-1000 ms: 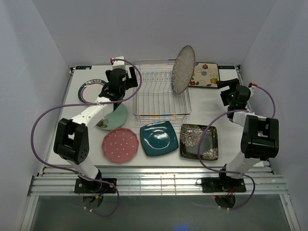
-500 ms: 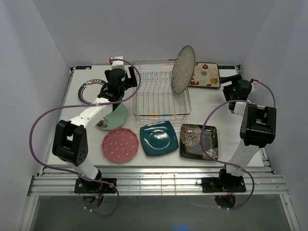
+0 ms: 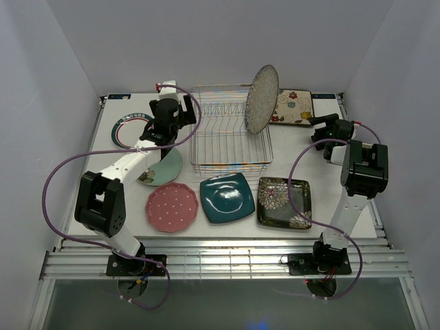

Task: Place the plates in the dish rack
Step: Pick up the plate from the corner of the board.

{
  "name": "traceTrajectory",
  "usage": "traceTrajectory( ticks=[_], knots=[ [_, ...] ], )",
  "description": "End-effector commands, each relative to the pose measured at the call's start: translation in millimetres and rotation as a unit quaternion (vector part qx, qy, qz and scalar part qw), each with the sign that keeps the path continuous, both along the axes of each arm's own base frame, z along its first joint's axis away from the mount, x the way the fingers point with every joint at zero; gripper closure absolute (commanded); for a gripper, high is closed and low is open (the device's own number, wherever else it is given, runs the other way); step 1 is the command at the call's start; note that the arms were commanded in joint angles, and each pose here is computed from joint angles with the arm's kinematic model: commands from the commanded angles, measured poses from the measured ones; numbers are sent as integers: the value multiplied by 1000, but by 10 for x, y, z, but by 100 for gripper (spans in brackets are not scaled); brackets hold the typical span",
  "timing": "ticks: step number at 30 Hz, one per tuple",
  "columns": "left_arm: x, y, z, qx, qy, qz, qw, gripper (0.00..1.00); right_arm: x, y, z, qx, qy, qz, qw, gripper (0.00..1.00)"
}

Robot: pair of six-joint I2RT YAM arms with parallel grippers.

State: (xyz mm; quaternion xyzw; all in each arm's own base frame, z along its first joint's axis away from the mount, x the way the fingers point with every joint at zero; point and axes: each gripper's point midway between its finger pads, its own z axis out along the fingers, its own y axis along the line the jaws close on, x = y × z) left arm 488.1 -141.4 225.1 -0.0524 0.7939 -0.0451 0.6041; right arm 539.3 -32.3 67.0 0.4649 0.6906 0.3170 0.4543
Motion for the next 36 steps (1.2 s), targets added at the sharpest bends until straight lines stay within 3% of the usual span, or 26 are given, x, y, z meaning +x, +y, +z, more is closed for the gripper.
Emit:
traceTrajectory(
  ticks=[1,36],
  knots=[
    [-21,49,189,-10,-24,10,1000,2,164,-44,117,0,-30,-5,1000,5],
    [22,108,111,-1,-22,29,999,2,644,-86,-49,22,-6,-25,999,0]
  ],
)
